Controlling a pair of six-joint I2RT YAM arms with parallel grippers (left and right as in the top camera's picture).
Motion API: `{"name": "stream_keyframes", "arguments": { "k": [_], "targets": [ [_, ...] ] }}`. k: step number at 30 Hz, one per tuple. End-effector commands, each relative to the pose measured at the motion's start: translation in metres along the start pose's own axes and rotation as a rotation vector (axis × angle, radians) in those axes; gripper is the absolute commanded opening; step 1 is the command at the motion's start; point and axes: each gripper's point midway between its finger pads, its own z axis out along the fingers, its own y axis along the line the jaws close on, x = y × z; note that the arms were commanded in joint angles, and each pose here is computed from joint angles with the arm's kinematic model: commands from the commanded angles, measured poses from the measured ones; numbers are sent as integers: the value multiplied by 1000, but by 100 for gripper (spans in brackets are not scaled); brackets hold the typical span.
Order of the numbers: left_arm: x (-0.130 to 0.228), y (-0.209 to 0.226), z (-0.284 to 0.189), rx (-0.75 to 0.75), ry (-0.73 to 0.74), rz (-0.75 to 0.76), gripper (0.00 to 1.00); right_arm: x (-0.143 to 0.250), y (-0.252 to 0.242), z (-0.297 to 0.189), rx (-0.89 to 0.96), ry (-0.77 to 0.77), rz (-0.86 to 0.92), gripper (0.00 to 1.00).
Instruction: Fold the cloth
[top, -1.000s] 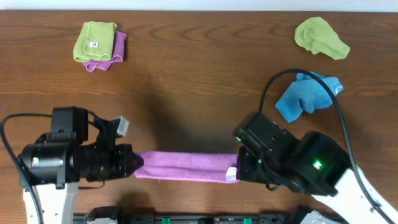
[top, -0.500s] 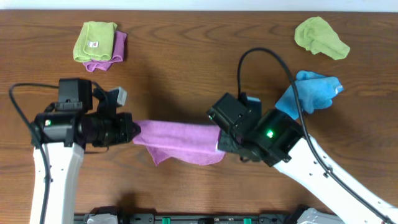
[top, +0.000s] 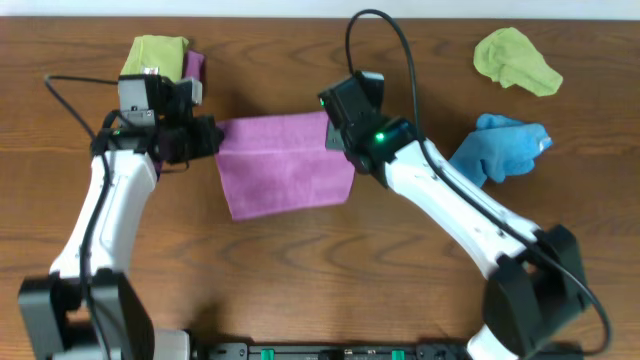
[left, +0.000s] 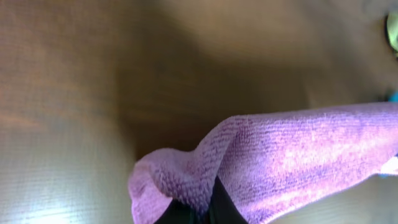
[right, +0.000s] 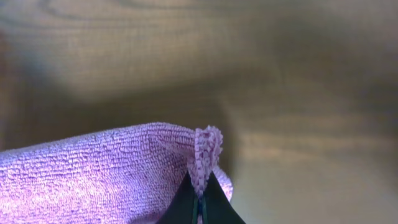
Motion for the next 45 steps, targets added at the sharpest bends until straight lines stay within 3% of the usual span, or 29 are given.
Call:
{"name": "stream_keyframes", "arguments": {
  "k": [1,10,11,12,13,14,15,19,24,30,31,42,45],
  "targets": [
    [-15,18,19,-38,-36,-64,6,-15,-19,29,73,-57,-73,2],
    [-26,39,64,-32,-67,-80,6,-49,-17,78,33,-208,-49,3],
    [-27,40,67,-31,-71,-78,21,-52,-16,81,29,-219,-43,10],
    [-28,42,68,-37,-75,-79,57,-53,-15,81,25,-229,-39,34],
    [-29,44,68,-49,-81,-80,56,-54,-15,81,24,-233,-37,47],
    [-30,44,67,-55,-85,-79,56,-54,-15,81,25,-233,-37,76],
    [-31,44,67,-53,-85,-78,59,-54,-15,81,24,-233,-38,99],
    [-33,41,62,-48,-95,-76,96,-53,-19,69,36,-211,-46,99],
    [-27,31,32,-57,-76,-99,95,-33,-31,33,36,-69,-36,99],
    [44,12,7,-15,199,-244,95,36,-44,16,-43,311,132,99],
    [55,15,9,-25,238,-274,95,38,-46,15,-62,342,170,94],
    [103,21,51,-5,435,-452,95,33,-45,10,-246,459,308,93],
    [109,16,64,54,477,-513,100,34,-44,8,-271,478,322,92]
  ]
}}
